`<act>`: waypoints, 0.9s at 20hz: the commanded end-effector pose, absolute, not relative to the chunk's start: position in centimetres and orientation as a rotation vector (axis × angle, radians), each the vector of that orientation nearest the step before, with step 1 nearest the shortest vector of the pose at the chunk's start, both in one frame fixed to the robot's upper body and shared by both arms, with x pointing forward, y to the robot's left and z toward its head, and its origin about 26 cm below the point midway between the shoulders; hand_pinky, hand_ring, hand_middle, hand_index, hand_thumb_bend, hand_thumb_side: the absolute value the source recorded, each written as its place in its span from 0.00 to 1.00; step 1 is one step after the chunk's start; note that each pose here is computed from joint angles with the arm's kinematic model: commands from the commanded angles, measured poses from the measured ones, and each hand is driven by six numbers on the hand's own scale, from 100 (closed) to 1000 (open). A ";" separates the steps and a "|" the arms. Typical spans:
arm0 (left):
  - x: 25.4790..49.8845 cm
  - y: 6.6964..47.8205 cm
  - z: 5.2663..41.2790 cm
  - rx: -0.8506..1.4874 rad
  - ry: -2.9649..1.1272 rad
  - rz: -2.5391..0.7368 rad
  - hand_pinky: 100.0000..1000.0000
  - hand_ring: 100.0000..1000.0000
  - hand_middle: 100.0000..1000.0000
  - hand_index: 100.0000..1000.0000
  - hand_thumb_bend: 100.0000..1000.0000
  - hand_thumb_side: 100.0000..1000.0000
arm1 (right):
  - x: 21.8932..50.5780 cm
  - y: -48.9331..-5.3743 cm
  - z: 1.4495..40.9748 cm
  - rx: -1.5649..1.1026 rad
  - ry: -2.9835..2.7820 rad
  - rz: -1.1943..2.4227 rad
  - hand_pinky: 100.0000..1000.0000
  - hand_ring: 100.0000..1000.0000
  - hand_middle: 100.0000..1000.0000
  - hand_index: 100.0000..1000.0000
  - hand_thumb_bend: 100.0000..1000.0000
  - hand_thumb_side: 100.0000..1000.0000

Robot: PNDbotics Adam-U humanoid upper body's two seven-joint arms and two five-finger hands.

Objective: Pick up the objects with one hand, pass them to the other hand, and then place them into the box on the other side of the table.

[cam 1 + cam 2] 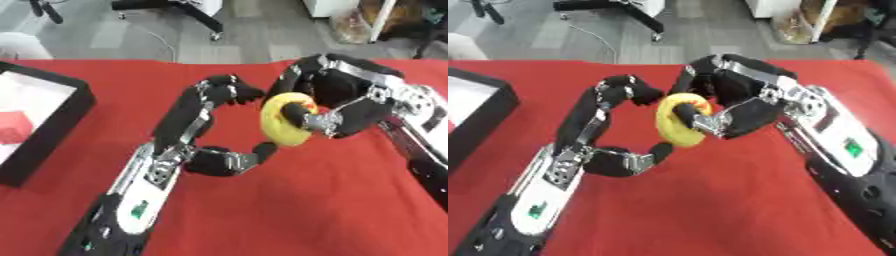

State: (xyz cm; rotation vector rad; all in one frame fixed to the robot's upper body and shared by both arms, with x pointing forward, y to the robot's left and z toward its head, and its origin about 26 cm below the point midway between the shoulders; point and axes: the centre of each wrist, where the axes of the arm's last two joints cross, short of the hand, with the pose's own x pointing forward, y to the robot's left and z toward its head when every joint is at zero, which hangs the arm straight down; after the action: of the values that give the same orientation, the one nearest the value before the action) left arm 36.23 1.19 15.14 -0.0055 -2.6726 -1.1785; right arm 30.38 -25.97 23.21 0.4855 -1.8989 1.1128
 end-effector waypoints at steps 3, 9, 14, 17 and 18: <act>35.9 0.6 16.2 -0.038 -2.729 -1.193 0.45 0.47 0.48 0.68 0.35 0.43 | 30.1 -26.1 24.4 0.482 -1.922 1.130 0.50 0.65 0.31 0.15 0.00 0.00; 35.7 0.5 16.6 -0.064 -2.779 -1.155 0.45 0.47 0.48 0.67 0.31 0.39 | 30.1 -26.1 24.3 0.488 -1.913 1.133 0.50 0.65 0.31 0.15 0.00 0.00; 35.7 0.6 16.7 -0.055 -2.800 -1.087 0.45 0.47 0.48 0.67 0.29 0.37 | 30.1 -26.1 24.2 0.497 -1.902 1.140 0.50 0.65 0.31 0.15 0.00 0.00; 35.7 0.6 16.6 -0.038 -2.804 -1.044 0.45 0.47 0.48 0.67 0.29 0.36 | 30.0 -26.0 24.1 0.504 -1.888 1.150 0.50 0.65 0.31 0.15 0.00 0.00; 35.7 0.6 16.6 -0.033 -2.805 -1.032 0.45 0.47 0.48 0.67 0.29 0.36 | 30.1 -26.0 24.1 0.508 -1.880 1.157 0.50 0.66 0.31 0.15 0.00 0.00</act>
State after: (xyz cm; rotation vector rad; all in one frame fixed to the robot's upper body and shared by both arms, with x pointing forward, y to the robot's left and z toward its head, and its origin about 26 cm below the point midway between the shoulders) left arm 36.00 1.09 15.44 -0.0262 -2.7571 -1.0757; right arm 30.38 -25.97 23.20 0.5137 -1.8618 1.1293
